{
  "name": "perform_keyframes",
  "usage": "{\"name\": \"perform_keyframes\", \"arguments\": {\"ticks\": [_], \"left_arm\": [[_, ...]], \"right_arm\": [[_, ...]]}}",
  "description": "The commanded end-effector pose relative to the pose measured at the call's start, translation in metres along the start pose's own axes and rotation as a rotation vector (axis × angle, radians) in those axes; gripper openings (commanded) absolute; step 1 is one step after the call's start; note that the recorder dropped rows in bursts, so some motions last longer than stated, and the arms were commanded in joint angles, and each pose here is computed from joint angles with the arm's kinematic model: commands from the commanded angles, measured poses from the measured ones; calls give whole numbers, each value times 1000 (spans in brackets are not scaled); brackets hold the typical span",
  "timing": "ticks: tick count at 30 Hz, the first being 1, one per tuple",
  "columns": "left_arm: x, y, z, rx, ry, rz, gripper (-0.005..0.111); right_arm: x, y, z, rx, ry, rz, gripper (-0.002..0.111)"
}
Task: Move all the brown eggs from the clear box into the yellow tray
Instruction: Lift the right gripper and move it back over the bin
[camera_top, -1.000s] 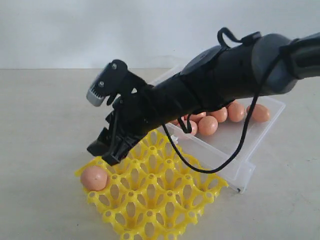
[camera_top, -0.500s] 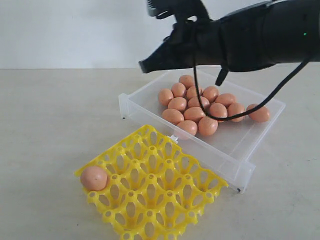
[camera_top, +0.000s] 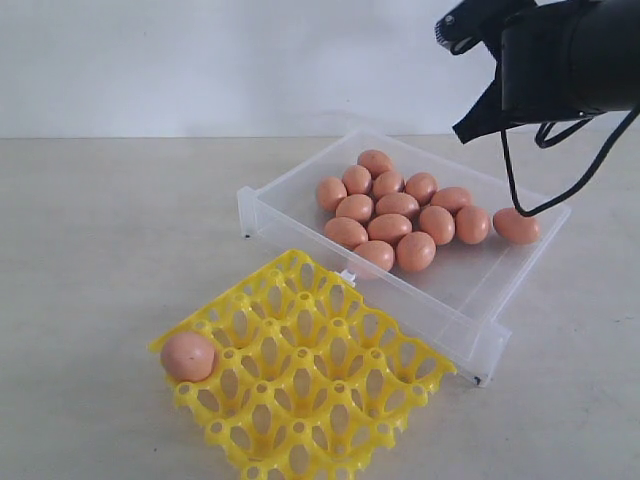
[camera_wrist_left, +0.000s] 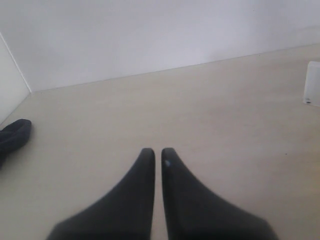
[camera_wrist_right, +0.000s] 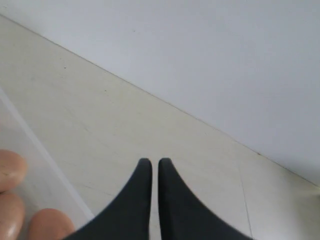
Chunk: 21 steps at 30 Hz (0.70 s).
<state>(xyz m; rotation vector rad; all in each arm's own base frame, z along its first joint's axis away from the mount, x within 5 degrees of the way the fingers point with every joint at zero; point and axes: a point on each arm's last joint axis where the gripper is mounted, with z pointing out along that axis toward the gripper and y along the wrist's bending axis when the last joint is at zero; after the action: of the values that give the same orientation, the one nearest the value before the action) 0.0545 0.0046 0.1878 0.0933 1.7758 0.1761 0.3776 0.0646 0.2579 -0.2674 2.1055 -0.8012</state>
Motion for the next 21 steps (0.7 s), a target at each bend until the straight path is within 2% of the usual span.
{"name": "perform_keyframes", "arguments": {"ticks": [1,5,7,11,12,14,16,18,20,21], "left_arm": [[1,0,0,-2,1,-7,4],[1,0,0,-2,1,-7,4],[1,0,0,-2,1,-7,4],[1,0,0,-2,1,-7,4],[1,0,0,-2,1,-7,4],[1,0,0,-2,1,-7,4],[1,0,0,-2,1,-7,4],[1,0,0,-2,1,-7,4],[1,0,0,-2,1,-7,4],[1,0,0,-2,1,-7,4]], "right_arm": [[-4,4,2,-83,-45,104,0],[-1,-5,12,-134,-30,579,0],[-2,-8,18,-228,-31,776,0],[-6,-12,28,-567,-11,1115,0],[-7,-14,28,-699,-10,1152,0],[-9,-19,27,-851,-54,1098,0],[-9,-26,22,-1026,-173,929,0],[0,-31,20,-1134,-148,852,0],[12,-32,22,-1142,-7,859,0],[18,-32,24,-1120,57,806,0]]}}
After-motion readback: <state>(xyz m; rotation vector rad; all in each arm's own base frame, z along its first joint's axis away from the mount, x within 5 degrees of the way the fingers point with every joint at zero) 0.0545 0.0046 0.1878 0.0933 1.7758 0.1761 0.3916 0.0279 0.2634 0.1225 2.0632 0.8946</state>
